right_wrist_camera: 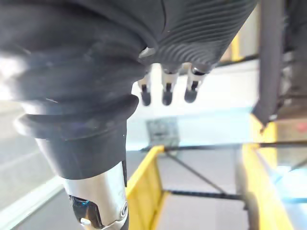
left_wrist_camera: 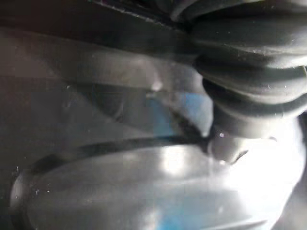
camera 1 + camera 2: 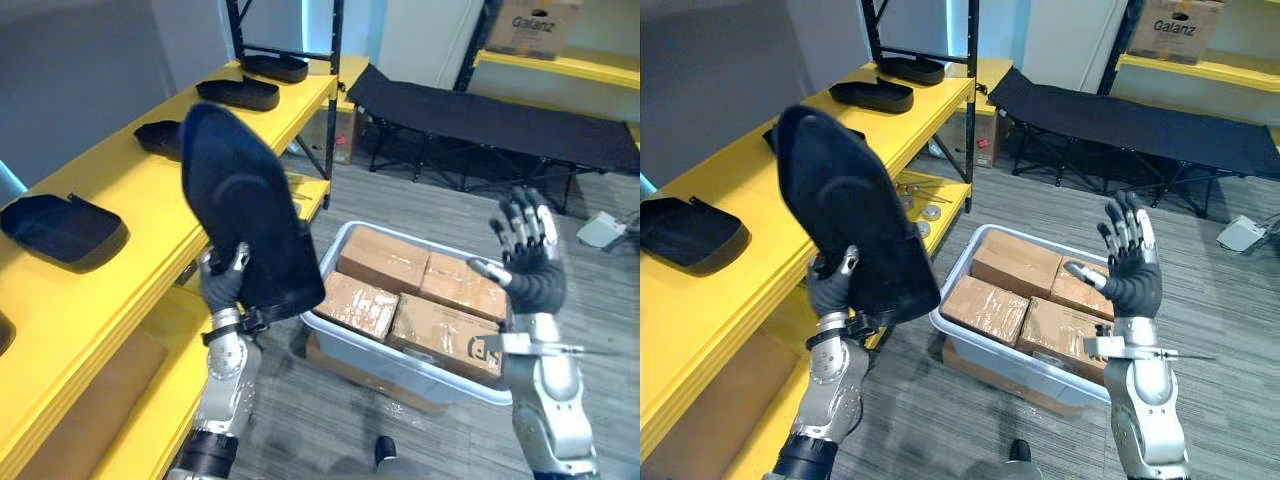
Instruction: Walk over and take plastic housings, then place them on the shelf
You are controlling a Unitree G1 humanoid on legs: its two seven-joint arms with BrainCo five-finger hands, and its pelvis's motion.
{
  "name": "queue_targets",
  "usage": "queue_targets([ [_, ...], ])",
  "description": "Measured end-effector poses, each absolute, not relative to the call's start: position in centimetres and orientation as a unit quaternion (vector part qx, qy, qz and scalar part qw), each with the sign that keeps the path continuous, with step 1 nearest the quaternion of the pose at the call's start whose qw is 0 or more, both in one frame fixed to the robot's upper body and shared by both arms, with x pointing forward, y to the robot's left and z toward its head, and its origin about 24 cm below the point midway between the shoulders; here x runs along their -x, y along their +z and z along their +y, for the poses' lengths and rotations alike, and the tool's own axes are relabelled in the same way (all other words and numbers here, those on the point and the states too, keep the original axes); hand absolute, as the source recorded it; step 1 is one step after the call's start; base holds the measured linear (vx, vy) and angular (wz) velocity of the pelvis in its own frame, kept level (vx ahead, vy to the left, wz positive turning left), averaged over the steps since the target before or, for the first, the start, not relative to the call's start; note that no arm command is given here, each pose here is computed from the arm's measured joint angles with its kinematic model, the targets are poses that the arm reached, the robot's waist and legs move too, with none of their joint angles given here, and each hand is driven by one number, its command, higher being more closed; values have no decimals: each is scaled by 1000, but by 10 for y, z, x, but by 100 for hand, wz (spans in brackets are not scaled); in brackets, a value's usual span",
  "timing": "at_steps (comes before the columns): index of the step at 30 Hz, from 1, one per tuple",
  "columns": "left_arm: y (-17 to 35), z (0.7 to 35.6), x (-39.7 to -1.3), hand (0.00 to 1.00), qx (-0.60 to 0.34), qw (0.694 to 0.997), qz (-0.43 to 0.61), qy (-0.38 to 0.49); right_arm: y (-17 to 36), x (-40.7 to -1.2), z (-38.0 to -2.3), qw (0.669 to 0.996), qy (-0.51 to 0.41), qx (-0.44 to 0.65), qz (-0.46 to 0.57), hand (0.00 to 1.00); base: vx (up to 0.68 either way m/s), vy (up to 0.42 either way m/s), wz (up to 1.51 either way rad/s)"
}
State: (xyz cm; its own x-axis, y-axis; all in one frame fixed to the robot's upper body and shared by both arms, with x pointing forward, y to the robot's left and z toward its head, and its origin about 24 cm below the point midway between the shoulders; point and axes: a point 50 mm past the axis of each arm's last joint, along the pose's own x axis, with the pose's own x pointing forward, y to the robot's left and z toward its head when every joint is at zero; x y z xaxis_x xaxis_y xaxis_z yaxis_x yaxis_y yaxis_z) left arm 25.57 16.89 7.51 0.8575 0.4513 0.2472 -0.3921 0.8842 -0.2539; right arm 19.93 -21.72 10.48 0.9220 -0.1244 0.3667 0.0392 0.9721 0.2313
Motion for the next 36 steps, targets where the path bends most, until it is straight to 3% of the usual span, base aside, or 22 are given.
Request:
queue_targets([
  [6,81,176,-248,100,56,950,-177,251,69,-185,-230,978,-105,-129,-123,0,5,7,-6],
  [11,99,172,-235,100,76,945,-224,228,43,-176,-241,967,-183,-159,-80,0,3,2,-1],
  [19,125,173,-211,100,80,932,-286,207,51,-209,-205,972,-88,-188,-107,0,4,20,33],
  [26,132,241,-156,100,-23,894,-295,336,79,-252,-161,976,27,-145,-159,0,-34,1,91],
  [31,125,252,-143,100,-9,913,-268,307,115,-274,-155,968,19,-112,-224,0,10,-2,94],
  [36,127,243,-145,100,-17,928,-285,238,93,-267,-164,980,-11,-108,-167,0,41,-56,119],
])
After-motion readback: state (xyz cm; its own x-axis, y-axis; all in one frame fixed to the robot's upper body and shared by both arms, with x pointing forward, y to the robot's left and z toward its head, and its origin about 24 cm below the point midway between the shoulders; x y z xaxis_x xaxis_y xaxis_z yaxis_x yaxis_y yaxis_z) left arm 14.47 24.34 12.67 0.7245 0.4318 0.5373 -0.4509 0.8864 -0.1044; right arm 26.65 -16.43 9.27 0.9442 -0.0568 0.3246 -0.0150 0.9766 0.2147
